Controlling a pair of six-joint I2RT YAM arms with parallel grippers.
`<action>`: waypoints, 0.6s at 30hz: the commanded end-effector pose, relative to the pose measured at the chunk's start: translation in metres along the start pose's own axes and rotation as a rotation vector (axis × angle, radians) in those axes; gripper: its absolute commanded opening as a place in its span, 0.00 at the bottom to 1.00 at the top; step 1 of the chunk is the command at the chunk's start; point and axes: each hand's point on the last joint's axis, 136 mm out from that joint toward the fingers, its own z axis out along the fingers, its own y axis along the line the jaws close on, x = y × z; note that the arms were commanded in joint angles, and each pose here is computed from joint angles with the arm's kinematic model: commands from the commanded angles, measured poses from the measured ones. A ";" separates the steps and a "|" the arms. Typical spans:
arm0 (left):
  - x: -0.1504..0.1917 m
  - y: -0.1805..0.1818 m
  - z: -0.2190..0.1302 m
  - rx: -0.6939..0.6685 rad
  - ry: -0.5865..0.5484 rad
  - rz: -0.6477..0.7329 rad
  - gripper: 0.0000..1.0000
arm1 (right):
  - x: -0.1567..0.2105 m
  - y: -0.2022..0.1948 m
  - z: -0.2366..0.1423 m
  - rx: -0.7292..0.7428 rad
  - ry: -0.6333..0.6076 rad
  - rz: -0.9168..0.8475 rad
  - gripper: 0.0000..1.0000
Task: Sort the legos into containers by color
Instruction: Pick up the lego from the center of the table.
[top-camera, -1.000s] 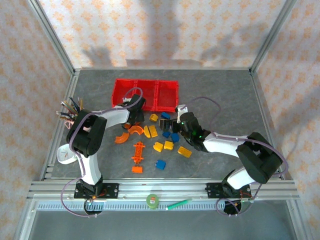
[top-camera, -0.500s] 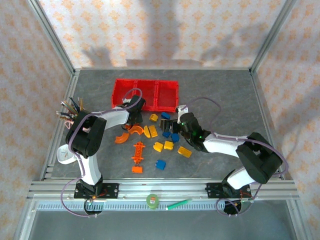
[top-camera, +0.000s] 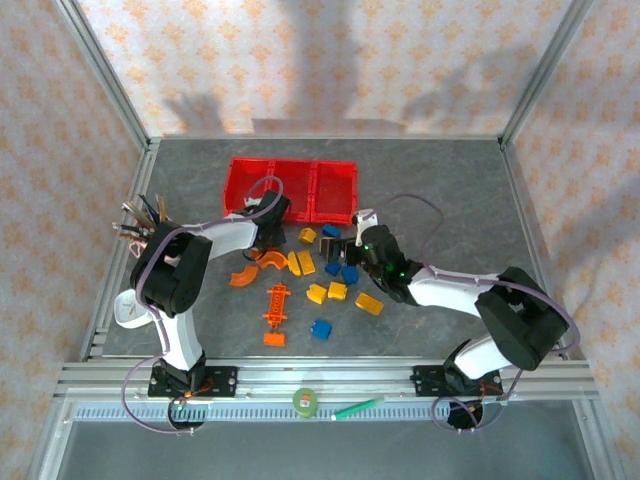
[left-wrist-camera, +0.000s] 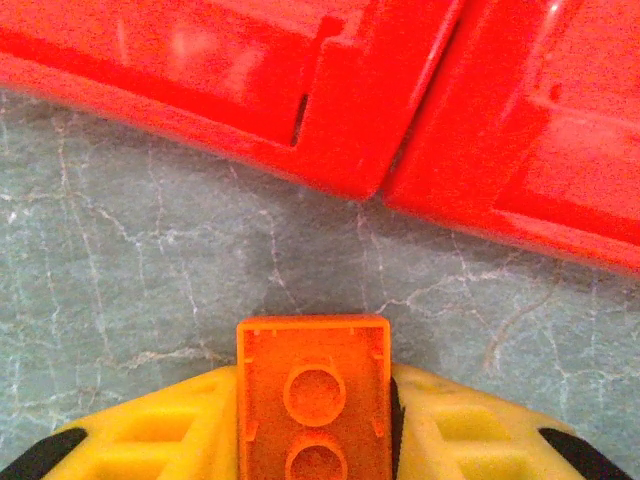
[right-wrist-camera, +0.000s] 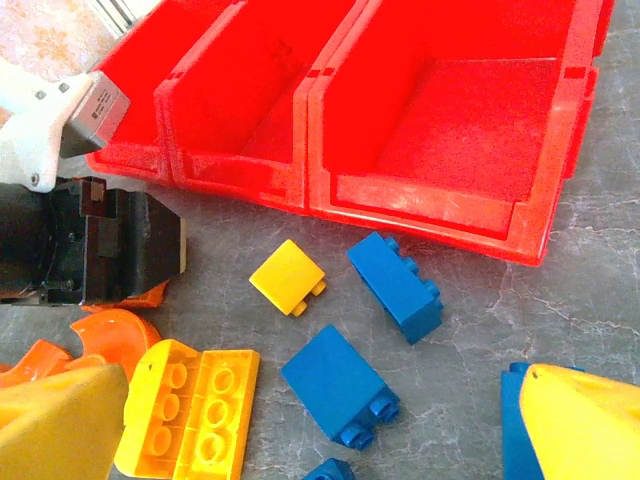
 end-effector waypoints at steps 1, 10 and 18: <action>-0.005 -0.002 -0.016 0.044 -0.023 -0.038 0.36 | -0.010 0.003 -0.007 -0.002 -0.036 -0.023 1.00; -0.005 0.007 -0.045 0.094 -0.074 -0.083 0.34 | -0.020 0.016 -0.014 -0.054 -0.033 -0.005 1.00; -0.061 0.024 -0.091 0.039 -0.251 -0.095 0.34 | -0.035 0.034 -0.007 -0.106 -0.020 0.068 1.00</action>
